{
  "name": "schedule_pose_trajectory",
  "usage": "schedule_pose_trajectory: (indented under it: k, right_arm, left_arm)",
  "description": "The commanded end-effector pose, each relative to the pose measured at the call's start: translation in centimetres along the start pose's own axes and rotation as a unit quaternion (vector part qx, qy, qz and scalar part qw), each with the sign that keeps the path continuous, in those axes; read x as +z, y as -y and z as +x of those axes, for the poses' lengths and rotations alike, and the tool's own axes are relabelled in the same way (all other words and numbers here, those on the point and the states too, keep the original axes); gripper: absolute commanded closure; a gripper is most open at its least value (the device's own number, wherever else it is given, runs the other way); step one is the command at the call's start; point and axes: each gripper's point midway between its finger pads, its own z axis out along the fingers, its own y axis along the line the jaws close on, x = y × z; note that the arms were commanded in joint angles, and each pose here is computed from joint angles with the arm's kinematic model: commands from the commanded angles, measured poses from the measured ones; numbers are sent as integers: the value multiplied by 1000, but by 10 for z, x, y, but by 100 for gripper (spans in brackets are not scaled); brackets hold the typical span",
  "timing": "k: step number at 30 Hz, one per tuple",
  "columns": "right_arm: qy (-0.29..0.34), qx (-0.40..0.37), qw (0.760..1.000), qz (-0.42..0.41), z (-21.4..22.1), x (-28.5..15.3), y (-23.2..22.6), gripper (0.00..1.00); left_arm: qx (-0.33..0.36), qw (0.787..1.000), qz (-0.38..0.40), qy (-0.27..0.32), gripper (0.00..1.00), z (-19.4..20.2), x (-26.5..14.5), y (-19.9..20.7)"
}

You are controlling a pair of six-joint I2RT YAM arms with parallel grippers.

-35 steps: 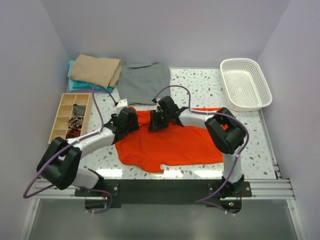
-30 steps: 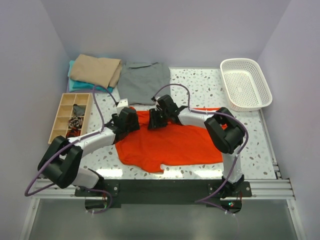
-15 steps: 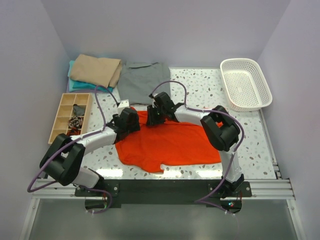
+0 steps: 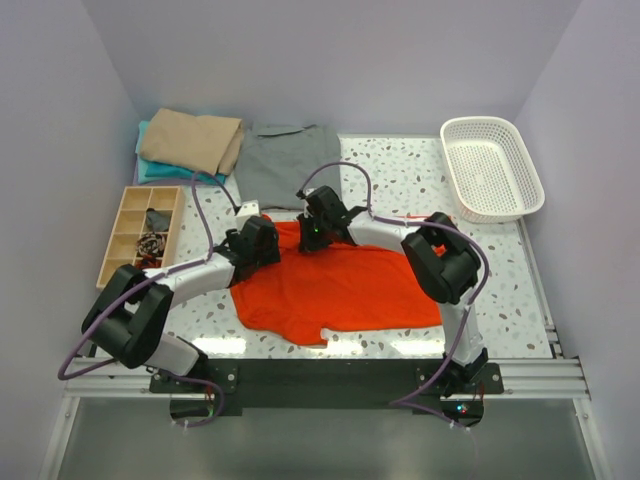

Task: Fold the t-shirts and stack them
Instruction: Fold the tshirt

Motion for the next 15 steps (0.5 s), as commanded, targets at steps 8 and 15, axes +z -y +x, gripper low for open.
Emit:
schedule_pose_trajectory:
  k: [8, 15]
  right_arm:
    - [17, -70, 997, 8, -21, -66, -18, 96]
    - [-35, -69, 997, 0, 1, -75, -20, 95]
  left_arm:
    - [-3, 999, 2, 38, 28, -28, 1, 9]
    - [-1, 999, -3, 40, 27, -34, 0, 9]
